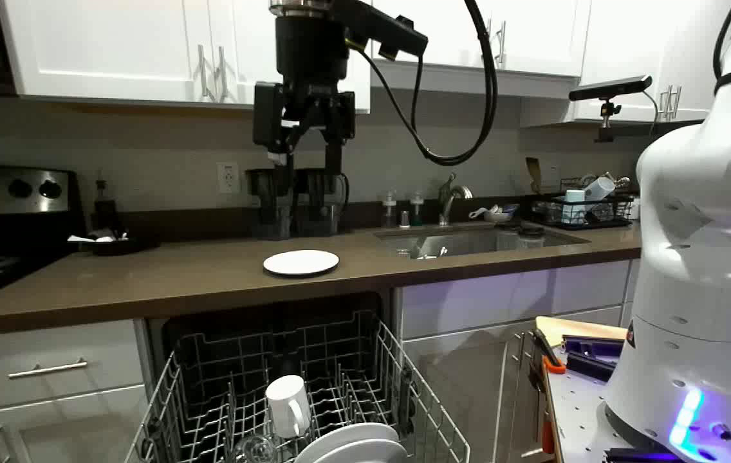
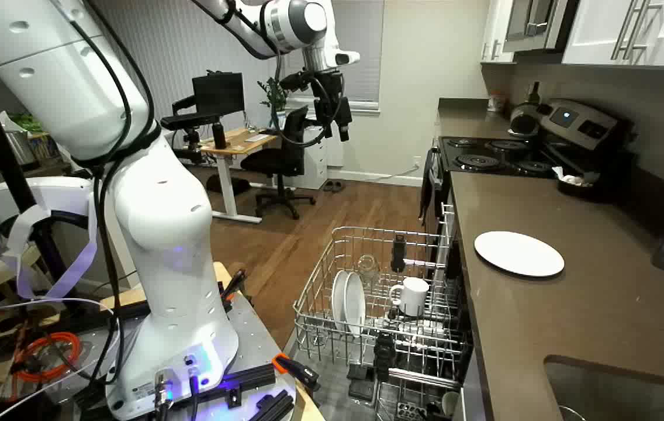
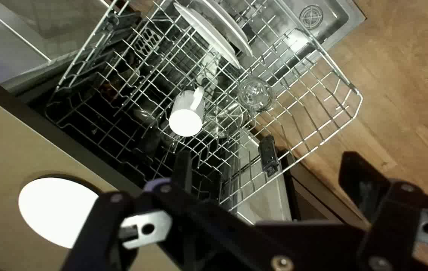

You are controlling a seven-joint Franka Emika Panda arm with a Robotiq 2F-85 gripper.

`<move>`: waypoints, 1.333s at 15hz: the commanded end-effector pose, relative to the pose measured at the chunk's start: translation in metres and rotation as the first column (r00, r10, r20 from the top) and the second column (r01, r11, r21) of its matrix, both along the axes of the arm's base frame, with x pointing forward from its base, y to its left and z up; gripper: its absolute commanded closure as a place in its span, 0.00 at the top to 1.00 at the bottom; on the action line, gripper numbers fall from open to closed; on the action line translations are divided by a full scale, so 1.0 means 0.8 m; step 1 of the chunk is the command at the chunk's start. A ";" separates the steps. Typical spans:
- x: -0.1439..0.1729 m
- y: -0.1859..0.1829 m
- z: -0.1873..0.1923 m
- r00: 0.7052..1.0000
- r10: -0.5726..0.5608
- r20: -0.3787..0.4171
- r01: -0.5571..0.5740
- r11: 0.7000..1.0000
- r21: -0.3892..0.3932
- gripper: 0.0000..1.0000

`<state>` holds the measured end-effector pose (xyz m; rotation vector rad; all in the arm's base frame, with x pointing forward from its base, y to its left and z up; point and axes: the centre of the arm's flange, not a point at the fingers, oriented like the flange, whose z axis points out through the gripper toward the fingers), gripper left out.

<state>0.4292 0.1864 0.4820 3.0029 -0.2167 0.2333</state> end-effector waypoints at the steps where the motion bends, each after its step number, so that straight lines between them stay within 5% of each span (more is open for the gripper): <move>1: 0.000 0.000 0.000 1.000 0.000 0.000 0.000 1.000 0.000 1.00; 7: 0.003 -0.003 -0.006 1.000 0.012 -0.015 -0.012 1.000 0.003 1.00; 15: 0.017 -0.036 -0.083 0.991 0.109 -0.074 -0.109 0.994 0.004 1.00; 20: 0.026 -0.045 -0.143 0.960 0.266 -0.091 -0.267 0.964 0.001 1.00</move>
